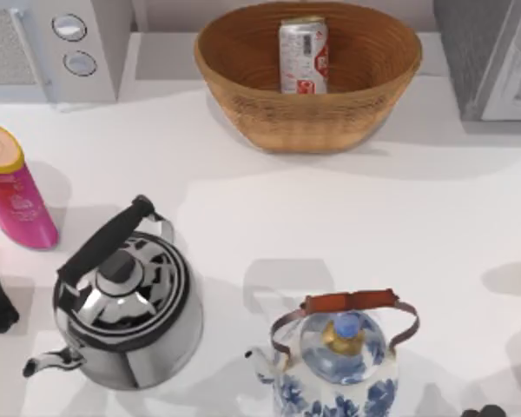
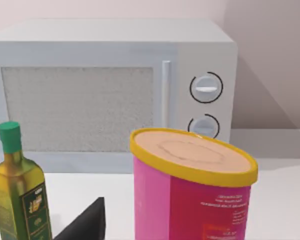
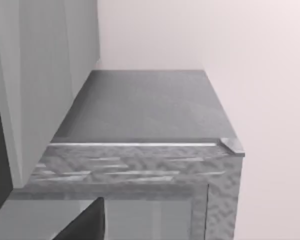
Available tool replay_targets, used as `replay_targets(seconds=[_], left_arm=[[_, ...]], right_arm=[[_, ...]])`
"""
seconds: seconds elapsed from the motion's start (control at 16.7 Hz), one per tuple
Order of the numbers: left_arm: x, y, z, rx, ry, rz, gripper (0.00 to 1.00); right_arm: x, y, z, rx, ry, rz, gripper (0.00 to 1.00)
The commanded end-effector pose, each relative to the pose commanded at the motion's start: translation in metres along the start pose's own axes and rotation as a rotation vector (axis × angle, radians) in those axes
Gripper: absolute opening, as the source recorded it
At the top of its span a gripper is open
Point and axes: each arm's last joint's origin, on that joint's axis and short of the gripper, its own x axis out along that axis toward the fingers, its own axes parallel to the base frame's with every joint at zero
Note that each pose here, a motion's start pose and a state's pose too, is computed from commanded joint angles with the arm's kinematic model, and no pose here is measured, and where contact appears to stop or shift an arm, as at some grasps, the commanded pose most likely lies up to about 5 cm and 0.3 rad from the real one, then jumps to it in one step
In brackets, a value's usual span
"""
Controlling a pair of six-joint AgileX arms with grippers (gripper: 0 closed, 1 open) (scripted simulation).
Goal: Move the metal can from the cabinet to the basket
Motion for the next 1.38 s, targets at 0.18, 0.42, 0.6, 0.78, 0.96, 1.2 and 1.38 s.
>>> replay_targets(seconds=[0.18,0.42,0.6,0.78,0.96,1.2,1.38], left_arm=[[0.0,0.0,0.0,0.0,0.0,0.0,1.0],[0.0,0.0,0.0,0.0,0.0,0.0,1.0],[0.0,0.0,0.0,0.0,0.0,0.0,1.0],[0.0,0.0,0.0,0.0,0.0,0.0,1.0],[0.0,0.0,0.0,0.0,0.0,0.0,1.0],[0.0,0.0,0.0,0.0,0.0,0.0,1.0],[0.0,0.0,0.0,0.0,0.0,0.0,1.0]], right_arm=[[0.012,0.008,0.002,-0.003,-0.003,0.004,1.0],[0.05,0.041,0.004,-0.001,-0.008,0.005,1.0],[0.082,0.085,0.004,0.004,-0.006,0.004,1.0],[0.104,0.145,0.004,0.006,-0.003,0.004,1.0],[0.107,0.207,0.003,0.006,-0.001,0.002,1.0],[0.09,0.27,0.001,0.003,-0.001,0.0,1.0],[0.076,0.294,0.0,0.001,0.0,0.0,1.0]])
